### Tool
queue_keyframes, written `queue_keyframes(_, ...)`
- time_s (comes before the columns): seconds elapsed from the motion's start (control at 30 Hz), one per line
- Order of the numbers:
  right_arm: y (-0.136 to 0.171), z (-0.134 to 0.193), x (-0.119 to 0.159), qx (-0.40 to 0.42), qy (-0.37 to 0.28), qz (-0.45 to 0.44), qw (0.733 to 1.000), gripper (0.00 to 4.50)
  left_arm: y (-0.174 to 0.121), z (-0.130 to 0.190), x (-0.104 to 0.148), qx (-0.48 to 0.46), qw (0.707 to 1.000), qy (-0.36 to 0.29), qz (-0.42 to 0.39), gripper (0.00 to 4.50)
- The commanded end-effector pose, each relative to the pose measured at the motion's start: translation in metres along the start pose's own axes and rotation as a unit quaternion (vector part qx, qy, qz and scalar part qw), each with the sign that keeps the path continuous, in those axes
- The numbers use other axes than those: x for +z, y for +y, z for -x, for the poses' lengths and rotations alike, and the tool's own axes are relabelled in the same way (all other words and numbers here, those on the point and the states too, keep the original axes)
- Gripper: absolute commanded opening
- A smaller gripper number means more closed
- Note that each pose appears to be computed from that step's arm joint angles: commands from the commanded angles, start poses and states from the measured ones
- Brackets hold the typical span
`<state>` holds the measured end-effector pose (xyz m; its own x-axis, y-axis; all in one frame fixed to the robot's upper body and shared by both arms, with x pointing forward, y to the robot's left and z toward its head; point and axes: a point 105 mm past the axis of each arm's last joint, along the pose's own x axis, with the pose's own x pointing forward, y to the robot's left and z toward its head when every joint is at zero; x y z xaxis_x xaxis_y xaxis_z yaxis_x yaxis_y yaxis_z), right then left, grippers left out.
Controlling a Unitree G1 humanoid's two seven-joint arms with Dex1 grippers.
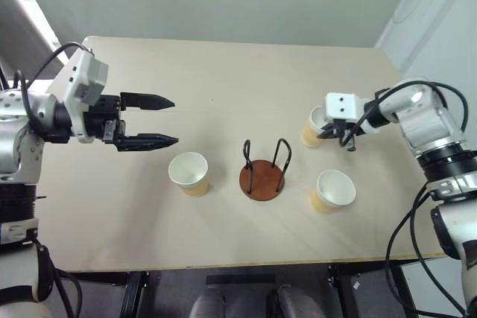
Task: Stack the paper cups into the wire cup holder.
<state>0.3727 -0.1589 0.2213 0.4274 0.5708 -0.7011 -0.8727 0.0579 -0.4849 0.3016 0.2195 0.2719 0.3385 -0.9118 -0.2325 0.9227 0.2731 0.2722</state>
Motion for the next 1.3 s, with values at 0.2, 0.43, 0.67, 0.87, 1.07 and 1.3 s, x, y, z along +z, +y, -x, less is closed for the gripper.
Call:
queue_keyframes(0.2,0.002,0.06,0.089,-0.029,-0.124,0.023,0.992,0.03,0.006,0.003,0.013,0.003,1.0,-0.004,-0.025,4.5)
queue_keyframes(0.43,0.022,0.063,0.154,-0.012,-0.191,0.073,0.979,0.03,0.013,-0.003,0.015,-0.007,0.999,-0.006,-0.031,4.5)
queue_keyframes(0.67,0.041,0.049,0.165,0.032,-0.204,0.066,0.976,0.03,0.016,-0.003,0.016,-0.007,0.999,-0.006,-0.034,4.5)
queue_keyframes(0.87,0.057,0.032,0.15,0.072,-0.176,0.068,0.979,0.03,0.016,-0.001,0.015,-0.003,0.999,-0.006,-0.035,4.5)
queue_keyframes(1.07,0.058,0.024,0.137,0.074,-0.152,0.076,0.983,0.03,0.015,0.0,0.014,0.0,0.999,-0.007,-0.034,4.5)
queue_keyframes(1.3,0.062,0.026,0.127,0.086,-0.134,0.085,0.984,0.03,0.015,0.001,0.014,0.002,0.999,-0.007,-0.034,4.5)
